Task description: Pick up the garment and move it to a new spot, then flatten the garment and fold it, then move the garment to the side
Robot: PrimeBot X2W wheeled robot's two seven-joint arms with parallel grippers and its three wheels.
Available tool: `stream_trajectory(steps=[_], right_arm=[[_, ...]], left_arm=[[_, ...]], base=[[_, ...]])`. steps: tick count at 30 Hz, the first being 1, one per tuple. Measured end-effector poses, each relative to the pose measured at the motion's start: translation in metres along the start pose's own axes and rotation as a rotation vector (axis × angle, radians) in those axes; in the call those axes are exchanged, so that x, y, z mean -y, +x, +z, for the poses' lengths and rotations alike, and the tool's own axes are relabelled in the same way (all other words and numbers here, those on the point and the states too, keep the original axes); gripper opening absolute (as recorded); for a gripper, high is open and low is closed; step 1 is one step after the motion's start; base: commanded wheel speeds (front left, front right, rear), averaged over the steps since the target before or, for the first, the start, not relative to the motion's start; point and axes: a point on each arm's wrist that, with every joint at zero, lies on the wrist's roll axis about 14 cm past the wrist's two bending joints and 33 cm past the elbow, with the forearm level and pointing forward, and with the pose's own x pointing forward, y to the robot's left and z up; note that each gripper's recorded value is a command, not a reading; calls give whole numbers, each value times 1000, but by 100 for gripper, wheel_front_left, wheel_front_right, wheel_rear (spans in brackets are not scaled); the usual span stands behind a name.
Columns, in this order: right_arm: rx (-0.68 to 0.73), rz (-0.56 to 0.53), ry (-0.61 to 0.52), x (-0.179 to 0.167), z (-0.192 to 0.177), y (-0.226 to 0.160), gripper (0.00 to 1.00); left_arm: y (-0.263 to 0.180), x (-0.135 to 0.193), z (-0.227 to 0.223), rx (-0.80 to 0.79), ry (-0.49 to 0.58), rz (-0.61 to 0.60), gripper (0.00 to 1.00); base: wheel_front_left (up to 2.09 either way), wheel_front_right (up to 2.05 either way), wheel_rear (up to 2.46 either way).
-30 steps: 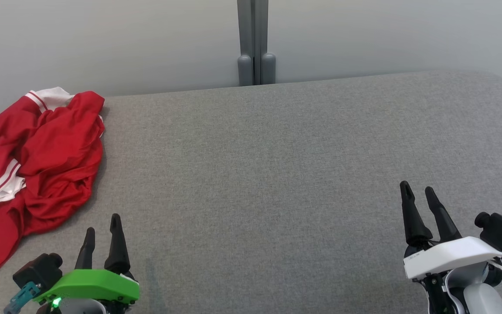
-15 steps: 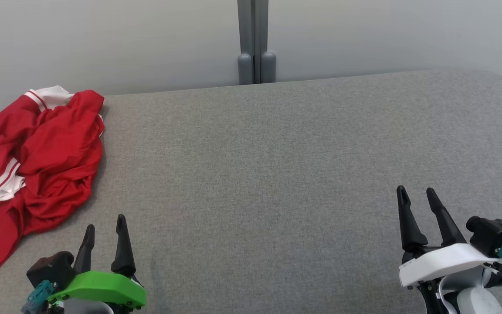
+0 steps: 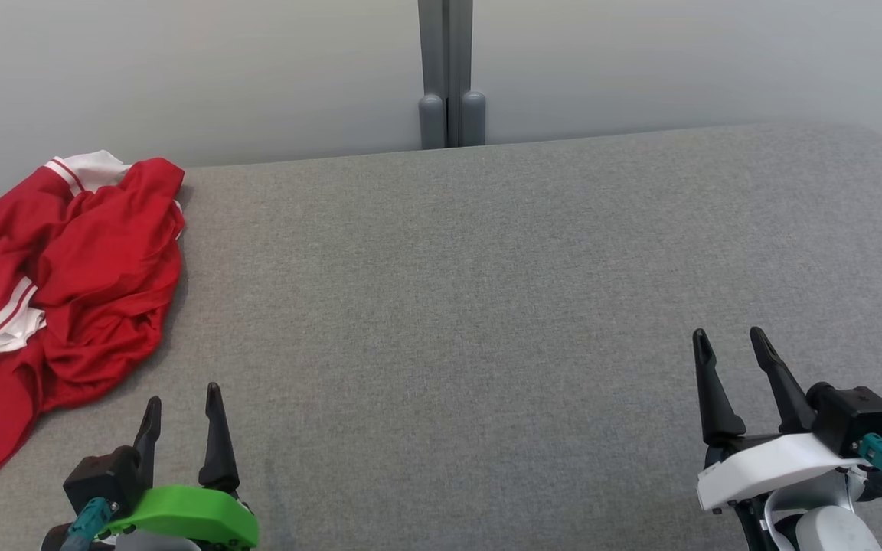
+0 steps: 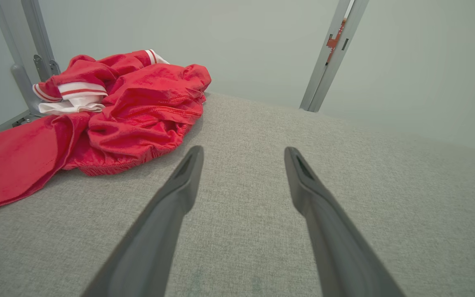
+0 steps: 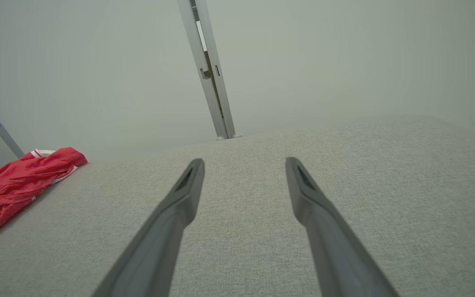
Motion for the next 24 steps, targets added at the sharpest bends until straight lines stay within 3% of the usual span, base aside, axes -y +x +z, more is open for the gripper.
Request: stream_trajectory(steps=[24], right_arm=[[-7,-7,-172,9,-6,-4,100]], left_arm=[[-7,-4,-4,19,173,-3,100]], base=[[0,0,0]])
